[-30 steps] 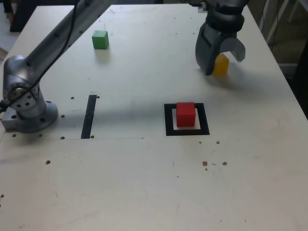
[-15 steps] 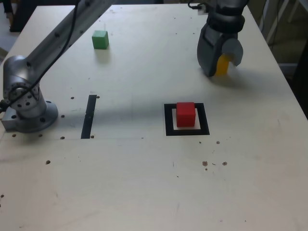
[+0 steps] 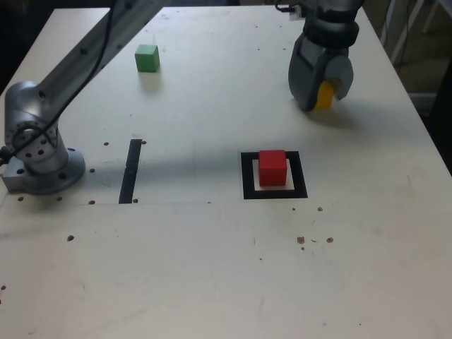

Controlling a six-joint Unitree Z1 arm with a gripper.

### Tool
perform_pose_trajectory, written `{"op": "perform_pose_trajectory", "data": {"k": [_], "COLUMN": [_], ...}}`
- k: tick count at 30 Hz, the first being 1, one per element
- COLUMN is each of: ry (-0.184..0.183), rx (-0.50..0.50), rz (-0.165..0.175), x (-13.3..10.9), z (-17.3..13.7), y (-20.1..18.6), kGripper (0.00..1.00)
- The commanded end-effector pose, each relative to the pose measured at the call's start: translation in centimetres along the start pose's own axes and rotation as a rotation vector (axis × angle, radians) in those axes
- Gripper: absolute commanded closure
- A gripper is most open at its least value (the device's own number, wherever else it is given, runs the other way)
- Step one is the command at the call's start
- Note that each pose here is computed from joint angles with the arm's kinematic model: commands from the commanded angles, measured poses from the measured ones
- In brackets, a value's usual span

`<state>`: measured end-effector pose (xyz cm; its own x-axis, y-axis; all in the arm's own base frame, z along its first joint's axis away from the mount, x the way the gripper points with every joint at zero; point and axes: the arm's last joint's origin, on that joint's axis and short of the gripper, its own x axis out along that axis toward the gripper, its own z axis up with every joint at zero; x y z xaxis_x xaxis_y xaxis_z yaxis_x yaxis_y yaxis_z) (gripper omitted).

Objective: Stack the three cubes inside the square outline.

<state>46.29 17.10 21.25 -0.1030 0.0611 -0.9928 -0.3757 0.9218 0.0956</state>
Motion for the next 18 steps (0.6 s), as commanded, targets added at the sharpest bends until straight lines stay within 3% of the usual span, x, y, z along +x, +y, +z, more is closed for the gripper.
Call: {"op": "perform_pose_trajectory", "data": {"k": [1, 8, 18], "ry": [-0.016, -0.028, -0.064], "rx": [0.0, 0.047, 0.178], "rz": [0.001, 0.002, -0.006], "x": [-1.1, -3.3, -10.2], "z": [-0.5, -1.8, -7.2], "y": [0.2, 0.1, -2.0], "kGripper": [0.71, 0.72, 0.72]}}
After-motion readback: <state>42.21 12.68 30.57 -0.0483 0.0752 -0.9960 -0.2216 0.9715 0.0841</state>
